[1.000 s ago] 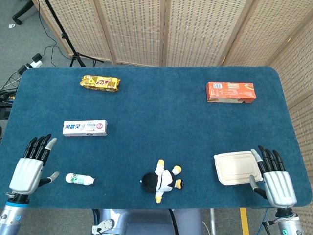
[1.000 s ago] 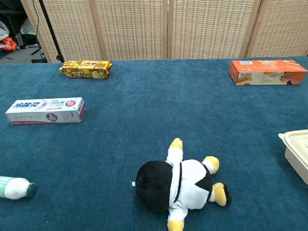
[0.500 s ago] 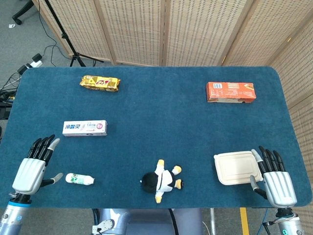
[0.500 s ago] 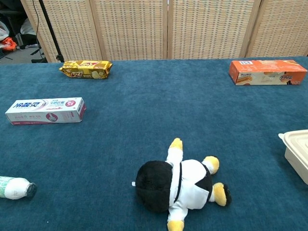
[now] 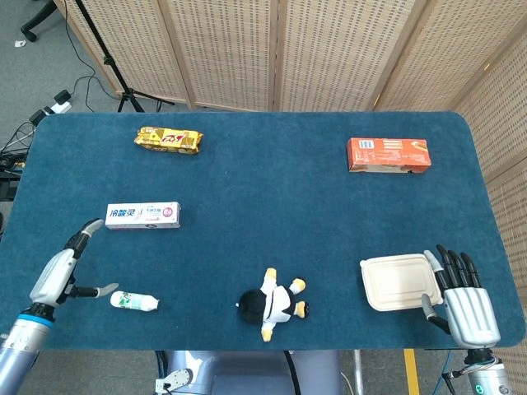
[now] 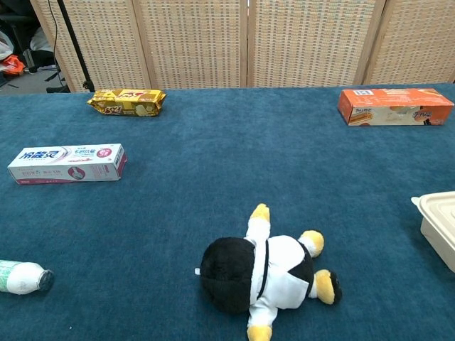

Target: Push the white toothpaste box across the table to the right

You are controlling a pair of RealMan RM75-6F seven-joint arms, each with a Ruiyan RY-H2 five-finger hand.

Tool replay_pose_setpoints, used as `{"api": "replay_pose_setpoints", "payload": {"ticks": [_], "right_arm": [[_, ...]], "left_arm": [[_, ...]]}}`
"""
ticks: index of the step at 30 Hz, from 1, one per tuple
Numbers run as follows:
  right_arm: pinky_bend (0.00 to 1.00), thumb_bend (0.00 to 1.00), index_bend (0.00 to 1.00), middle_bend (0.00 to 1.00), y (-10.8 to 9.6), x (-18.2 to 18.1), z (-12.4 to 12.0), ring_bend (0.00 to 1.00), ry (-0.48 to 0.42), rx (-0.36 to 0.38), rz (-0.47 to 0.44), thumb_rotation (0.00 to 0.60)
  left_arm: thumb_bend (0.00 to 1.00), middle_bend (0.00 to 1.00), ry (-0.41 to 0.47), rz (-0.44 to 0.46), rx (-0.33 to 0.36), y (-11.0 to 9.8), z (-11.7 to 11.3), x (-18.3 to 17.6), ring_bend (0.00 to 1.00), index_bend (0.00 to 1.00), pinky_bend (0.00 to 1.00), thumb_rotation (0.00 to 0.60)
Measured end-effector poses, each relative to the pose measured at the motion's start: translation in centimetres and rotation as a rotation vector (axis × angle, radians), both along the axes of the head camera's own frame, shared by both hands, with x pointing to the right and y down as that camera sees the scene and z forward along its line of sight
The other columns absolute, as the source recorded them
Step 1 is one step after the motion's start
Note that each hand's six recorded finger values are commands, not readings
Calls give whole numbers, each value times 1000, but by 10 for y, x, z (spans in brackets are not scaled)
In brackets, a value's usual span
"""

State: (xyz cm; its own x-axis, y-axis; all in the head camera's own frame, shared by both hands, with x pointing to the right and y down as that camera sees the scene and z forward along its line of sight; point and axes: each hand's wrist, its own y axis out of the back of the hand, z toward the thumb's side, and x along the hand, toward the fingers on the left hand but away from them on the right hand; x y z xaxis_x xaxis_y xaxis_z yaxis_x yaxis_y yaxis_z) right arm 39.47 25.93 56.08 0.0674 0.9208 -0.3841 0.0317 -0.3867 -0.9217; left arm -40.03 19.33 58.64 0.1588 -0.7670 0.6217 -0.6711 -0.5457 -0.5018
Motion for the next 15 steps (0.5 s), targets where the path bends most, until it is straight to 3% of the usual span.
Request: {"api": "replay_pose_setpoints", "payload": {"ticks": [7, 15], "right_arm": [[7, 519, 0, 0, -1, 1, 2, 0, 2, -6, 2, 600], [7, 517, 0, 0, 0, 0, 4, 0, 10, -12, -1, 600]], "left_arm": [[0, 0, 158, -210, -196, -28, 13, -20, 0, 0, 0, 600], [0, 0, 149, -307, -246, -63, 22, -48, 0, 0, 0, 600]]}}
